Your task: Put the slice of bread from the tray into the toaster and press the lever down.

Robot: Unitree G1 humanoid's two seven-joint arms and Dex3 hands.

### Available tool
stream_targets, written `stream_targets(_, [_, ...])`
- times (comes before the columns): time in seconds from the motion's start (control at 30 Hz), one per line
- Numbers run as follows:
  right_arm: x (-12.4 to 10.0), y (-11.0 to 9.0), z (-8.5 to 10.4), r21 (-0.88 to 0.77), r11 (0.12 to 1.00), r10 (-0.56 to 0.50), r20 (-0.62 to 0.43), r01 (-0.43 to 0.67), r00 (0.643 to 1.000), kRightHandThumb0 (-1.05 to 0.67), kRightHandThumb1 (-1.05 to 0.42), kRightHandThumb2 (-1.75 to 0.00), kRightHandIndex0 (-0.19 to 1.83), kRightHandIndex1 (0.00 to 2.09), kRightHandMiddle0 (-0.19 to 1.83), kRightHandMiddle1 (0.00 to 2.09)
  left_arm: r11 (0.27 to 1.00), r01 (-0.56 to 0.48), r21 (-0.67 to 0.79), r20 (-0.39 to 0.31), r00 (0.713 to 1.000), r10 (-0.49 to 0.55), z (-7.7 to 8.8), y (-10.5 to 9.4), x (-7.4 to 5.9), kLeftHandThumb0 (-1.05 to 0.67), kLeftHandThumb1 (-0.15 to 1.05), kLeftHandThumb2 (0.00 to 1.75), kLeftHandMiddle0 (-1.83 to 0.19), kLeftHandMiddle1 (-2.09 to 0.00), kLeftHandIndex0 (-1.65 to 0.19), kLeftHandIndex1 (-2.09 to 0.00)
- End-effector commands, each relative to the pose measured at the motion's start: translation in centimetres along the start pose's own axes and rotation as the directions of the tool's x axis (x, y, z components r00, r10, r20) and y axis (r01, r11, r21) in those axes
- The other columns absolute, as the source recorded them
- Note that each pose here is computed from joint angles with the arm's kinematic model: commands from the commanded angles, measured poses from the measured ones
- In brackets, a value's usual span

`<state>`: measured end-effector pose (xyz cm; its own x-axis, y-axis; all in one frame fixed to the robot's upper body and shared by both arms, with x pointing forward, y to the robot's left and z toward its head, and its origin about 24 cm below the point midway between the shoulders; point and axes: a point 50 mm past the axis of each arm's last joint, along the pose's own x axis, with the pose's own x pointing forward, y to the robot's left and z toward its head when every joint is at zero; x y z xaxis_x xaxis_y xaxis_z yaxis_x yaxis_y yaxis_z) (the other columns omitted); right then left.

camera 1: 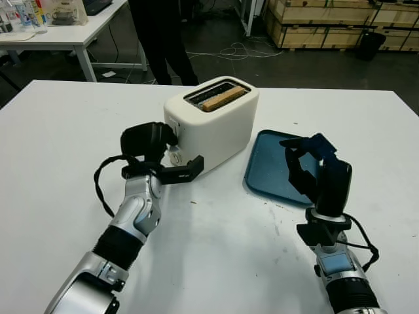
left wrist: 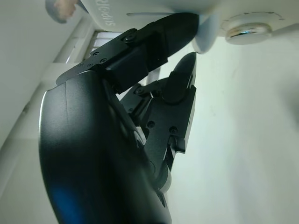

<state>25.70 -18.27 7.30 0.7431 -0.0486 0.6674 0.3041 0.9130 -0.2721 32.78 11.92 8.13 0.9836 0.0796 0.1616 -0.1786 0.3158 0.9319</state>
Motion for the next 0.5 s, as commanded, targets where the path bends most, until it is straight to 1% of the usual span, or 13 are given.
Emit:
stream_targets(0.0, [0.6,0.0,0.5,0.033,0.999,-0.016,0.06,0.015,0.998,-0.43,-0.92,-0.39,0.66,1.72,0.69,1.01,0.823,0.568,-0.017,-0.001,0.823,-0.568,0.6,-9.3,-6.2,-0.06,0.91,0.0,-0.85,-0.85,-1.03,0.0])
stream_targets(0.03, [0.6,-0.1,0.4,0.031,0.999,-0.017,0.06,0.015,0.998,-0.44,-0.92,-0.39,0.67,1.72,0.69,1.01,0.821,0.57,-0.018,-0.004,0.821,-0.57,0.5,-9.4,-6.2,-0.06,0.9,0.0,-0.87,-0.75,-1.01,0.0])
stream_targets(0.1, [0.6,-0.2,0.4,0.024,1.0,-0.016,0.062,0.015,0.998,-0.44,-0.92,-0.4,0.67,1.72,0.69,1.01,0.821,0.571,-0.019,-0.014,0.821,-0.571,0.5,-9.7,-6.4,-0.07,0.9,0.0,-0.91,-0.63,-1.0,0.0])
stream_targets(0.2, [0.6,-0.3,0.4,0.021,1.0,-0.015,0.061,0.014,0.998,-0.44,-0.92,-0.4,0.66,1.71,0.7,1.01,0.809,0.586,-0.045,-0.043,0.808,-0.588,0.1,-10.5,-6.8,-0.07,0.9,0.01,-0.94,-0.55,-1.01,-0.01])
stream_targets(0.23, [0.6,-0.3,0.4,0.02,1.0,-0.015,0.06,0.014,0.998,-0.45,-0.92,-0.4,0.66,1.71,0.7,1.01,0.802,0.595,-0.055,-0.052,0.801,-0.597,-0.1,-10.8,-7.0,-0.07,0.91,0.01,-0.94,-0.54,-1.01,-0.01])
stream_targets(0.3, [0.5,-0.4,0.4,0.019,1.0,-0.014,0.058,0.013,0.998,-0.45,-0.92,-0.39,0.66,1.71,0.7,1.01,0.777,0.627,-0.052,-0.078,0.773,-0.629,-0.2,-11.3,-7.5,-0.09,0.92,0.01,-0.93,-0.51,-0.98,0.0])
stream_targets(0.37, [0.5,-0.4,0.4,0.02,1.0,-0.015,0.057,0.014,0.998,-0.44,-0.92,-0.39,0.66,1.71,0.71,1.01,0.751,0.659,-0.03,-0.094,0.746,-0.659,-0.3,-11.5,-7.7,-0.13,0.92,0.02,-0.89,-0.46,-0.95,0.0])
stream_targets(0.43, [0.5,-0.4,0.4,0.019,1.0,-0.015,0.058,0.014,0.998,-0.43,-0.92,-0.38,0.65,1.69,0.71,1.01,0.754,0.657,-0.018,-0.088,0.75,-0.656,-0.4,-11.0,-7.6,-0.15,0.92,0.02,-0.89,-0.42,-0.94,-0.01])
stream_targets(0.47, [0.5,-0.4,0.3,0.019,1.0,-0.015,0.059,0.014,0.998,-0.42,-0.92,-0.38,0.65,1.69,0.71,1.01,0.77,0.636,-0.041,-0.084,0.766,-0.637,-0.4,-10.4,-7.3,-0.15,0.92,0.02,-0.9,-0.41,-0.95,-0.02])
